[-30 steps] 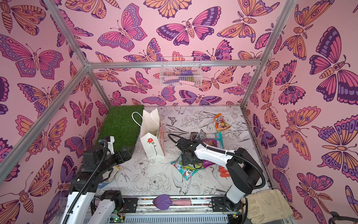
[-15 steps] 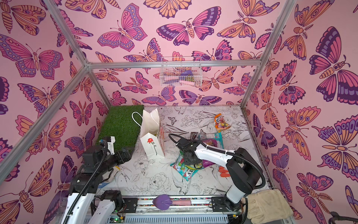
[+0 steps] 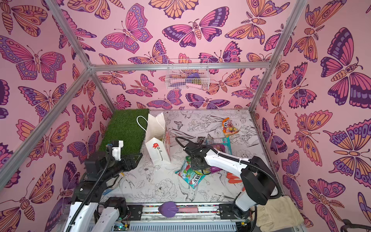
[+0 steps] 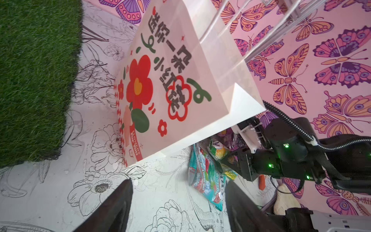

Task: Place the snacks into the paper bag
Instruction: Pick up the snack at the center of the table.

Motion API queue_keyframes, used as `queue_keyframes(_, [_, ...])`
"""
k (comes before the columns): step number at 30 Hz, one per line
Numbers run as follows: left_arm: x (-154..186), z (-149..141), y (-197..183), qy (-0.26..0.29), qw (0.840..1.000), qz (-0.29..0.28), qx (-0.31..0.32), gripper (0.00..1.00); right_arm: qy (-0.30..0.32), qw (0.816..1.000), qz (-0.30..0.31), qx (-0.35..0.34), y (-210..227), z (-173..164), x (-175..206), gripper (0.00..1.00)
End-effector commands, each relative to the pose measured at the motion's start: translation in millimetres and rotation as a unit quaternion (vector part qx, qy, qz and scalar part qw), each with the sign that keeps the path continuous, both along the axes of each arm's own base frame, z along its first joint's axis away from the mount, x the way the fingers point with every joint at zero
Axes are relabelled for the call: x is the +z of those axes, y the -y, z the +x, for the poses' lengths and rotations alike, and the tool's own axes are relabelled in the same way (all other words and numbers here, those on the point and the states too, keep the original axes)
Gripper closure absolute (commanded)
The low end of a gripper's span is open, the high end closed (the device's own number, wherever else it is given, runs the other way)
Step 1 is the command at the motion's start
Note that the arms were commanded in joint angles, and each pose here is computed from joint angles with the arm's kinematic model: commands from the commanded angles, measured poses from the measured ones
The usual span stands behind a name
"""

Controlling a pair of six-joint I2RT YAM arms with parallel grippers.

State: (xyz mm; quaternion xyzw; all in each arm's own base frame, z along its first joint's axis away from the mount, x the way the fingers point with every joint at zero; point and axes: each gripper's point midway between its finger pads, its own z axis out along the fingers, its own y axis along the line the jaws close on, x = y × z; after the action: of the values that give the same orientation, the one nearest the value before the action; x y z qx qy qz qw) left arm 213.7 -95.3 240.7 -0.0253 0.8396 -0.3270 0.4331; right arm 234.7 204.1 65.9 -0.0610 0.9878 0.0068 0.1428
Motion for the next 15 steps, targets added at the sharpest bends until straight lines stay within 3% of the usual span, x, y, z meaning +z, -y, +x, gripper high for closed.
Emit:
queue_keyframes(1, [6, -6, 11, 0.022, 0.999, -0.008, -0.035, 0.24, 0.018, 1.0, 0.007, -0.001, 3, 3, 16, 0.8])
queue_keyframes(15, [24, -31, 35, 0.059, 0.991, -0.033, -0.113, 0.21, 0.053, 0.998, 0.032, 0.01, -4, 15, 54, 0.93])
